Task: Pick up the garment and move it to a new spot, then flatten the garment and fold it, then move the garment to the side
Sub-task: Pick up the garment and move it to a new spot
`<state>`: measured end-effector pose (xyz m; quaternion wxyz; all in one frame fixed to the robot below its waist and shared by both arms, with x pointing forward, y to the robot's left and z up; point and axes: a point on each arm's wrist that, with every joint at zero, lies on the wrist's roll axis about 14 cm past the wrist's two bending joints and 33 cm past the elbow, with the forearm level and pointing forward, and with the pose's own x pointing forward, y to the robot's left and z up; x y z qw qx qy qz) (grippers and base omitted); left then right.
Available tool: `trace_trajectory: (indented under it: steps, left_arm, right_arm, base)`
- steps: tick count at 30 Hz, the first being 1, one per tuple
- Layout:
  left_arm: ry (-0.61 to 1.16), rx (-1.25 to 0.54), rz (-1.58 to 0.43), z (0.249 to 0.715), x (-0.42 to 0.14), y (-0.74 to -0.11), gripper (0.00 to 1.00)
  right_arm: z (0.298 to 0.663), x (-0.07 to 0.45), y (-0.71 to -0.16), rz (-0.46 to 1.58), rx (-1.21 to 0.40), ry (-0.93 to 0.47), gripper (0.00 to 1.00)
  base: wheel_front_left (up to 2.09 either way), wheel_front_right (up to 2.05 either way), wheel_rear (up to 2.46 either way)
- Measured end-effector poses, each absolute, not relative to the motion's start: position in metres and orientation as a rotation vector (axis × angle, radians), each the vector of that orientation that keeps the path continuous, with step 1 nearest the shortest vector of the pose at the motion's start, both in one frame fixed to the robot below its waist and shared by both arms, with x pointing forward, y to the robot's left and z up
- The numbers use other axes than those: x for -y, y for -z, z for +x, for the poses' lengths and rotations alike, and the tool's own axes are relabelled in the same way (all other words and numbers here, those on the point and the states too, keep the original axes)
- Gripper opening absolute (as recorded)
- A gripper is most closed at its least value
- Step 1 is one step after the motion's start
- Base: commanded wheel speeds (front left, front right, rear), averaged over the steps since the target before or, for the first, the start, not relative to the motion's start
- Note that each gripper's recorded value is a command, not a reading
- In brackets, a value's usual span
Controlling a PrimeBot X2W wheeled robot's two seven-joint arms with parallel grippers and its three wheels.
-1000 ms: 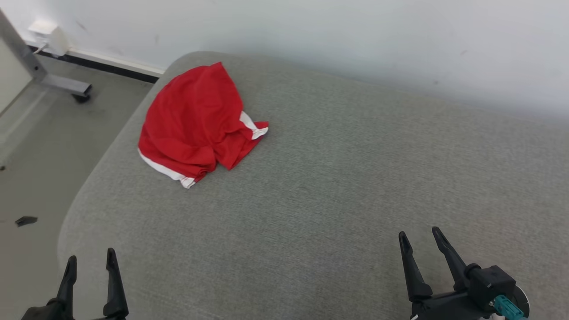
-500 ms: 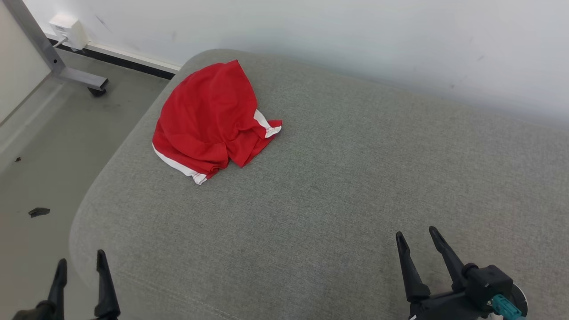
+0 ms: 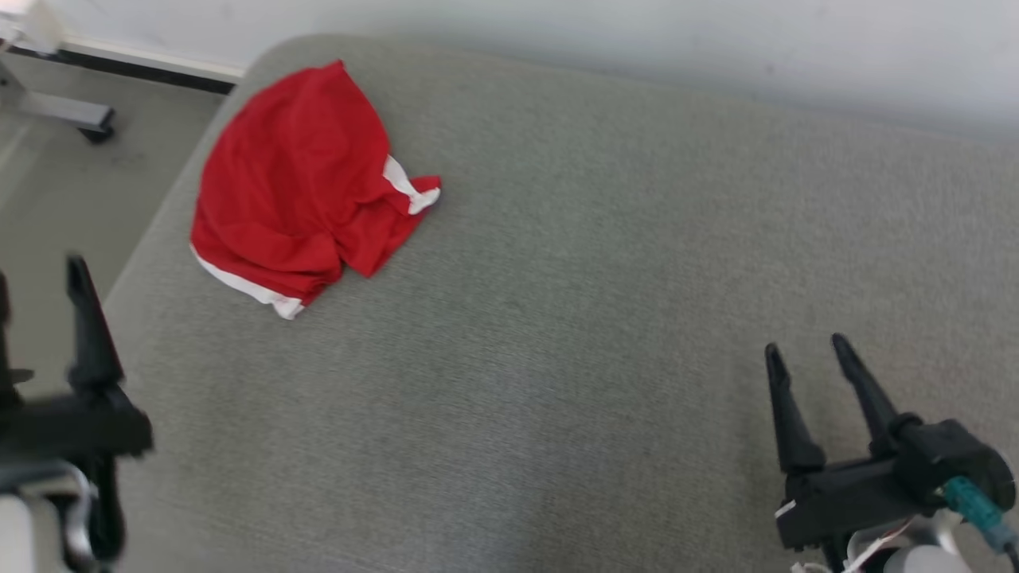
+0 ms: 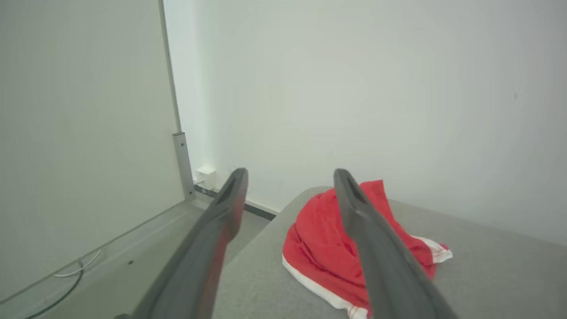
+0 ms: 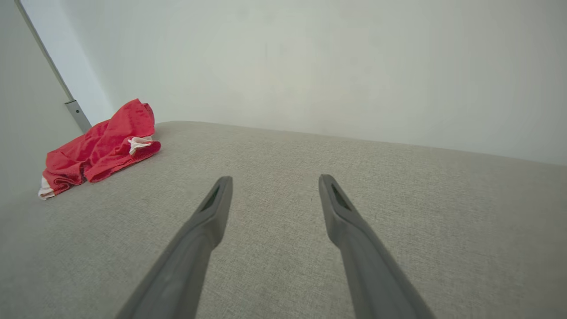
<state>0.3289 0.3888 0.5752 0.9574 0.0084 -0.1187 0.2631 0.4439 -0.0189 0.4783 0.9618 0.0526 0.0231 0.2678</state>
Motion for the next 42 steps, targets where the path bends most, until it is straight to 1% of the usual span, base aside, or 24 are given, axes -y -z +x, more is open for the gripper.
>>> trace_trajectory:
  steps: [4,7,11,15,19,23,28,31,33,34,35,36,37,40,42]
  left_arm:
    - [-0.496,0.294,0.039,0.370,-0.399,-0.603,1.00]
    - [-0.459,0.315,0.070,0.405,-0.404,-0.619,1.00]
    - [-0.401,0.296,0.071,0.455,-0.398,-0.618,1.00]
    - [-0.356,0.225,0.063,0.497,-0.392,-0.597,1.00]
    - [-0.318,0.102,0.029,0.535,-0.383,-0.559,1.00]
    - [-0.312,-0.050,-0.011,0.559,-0.380,-0.511,1.00]
    - [-0.315,-0.287,-0.060,0.567,-0.376,-0.443,1.00]
    - [-0.316,-0.382,-0.087,0.566,-0.372,-0.416,1.00]
    - [-0.314,-0.483,-0.109,0.559,-0.368,-0.390,1.00]
    - [-0.314,-0.483,-0.109,0.559,-0.368,-0.390,1.00]
    - [-0.312,-0.498,-0.111,0.557,-0.367,-0.386,0.91]
    - [-0.313,-0.499,-0.111,0.557,-0.368,-0.386,0.38]
    - [-0.310,-0.496,-0.110,0.557,-0.368,-0.387,0.00]
    - [-0.312,-0.482,-0.099,0.555,-0.370,-0.391,0.00]
    - [-0.313,-0.438,-0.086,0.558,-0.373,-0.403,0.00]
  right_arm:
    - [0.461,0.041,-0.479,0.091,-0.025,-0.482,1.00]
    - [0.474,0.069,-0.478,0.087,-0.010,-0.402,1.00]
    - [0.479,0.105,-0.463,0.068,-0.036,-0.306,1.00]
    - [0.478,0.133,-0.452,0.047,-0.057,-0.234,1.00]
    - [0.478,0.152,-0.442,0.026,-0.081,-0.187,1.00]
    - [0.479,0.167,-0.435,0.004,-0.101,-0.151,1.00]
    - [0.476,0.182,-0.425,-0.024,-0.133,-0.117,1.00]
    - [0.475,0.187,-0.421,-0.033,-0.148,-0.108,1.00]
    - [0.475,0.189,-0.421,-0.042,-0.150,-0.104,1.00]
    - [0.475,0.189,-0.421,-0.042,-0.150,-0.104,1.00]
    - [0.475,0.189,-0.422,-0.043,-0.148,-0.104,1.00]
    - [0.474,0.188,-0.423,-0.042,-0.148,-0.105,1.00]
    - [0.474,0.188,-0.424,-0.041,-0.146,-0.106,1.00]
    - [0.473,0.187,-0.426,-0.039,-0.143,-0.107,1.00]
    - [0.472,0.185,-0.427,-0.033,-0.140,-0.110,1.00]
  base:
    - [0.00,0.00,0.00]
    - [0.00,0.00,0.00]
    - [0.00,0.00,0.00]
    - [0.00,0.00,0.00]
    - [0.00,0.00,0.00]
    - [0.00,0.00,0.00]
    - [0.00,0.00,0.00]
    - [0.00,0.00,0.00]
    - [0.00,0.00,0.00]
    - [0.00,0.00,0.00]
    - [0.00,0.00,0.00]
    - [0.00,0.00,0.00]
    - [0.00,0.00,0.00]
    - [0.00,0.00,0.00]
    - [0.00,0.00,0.00]
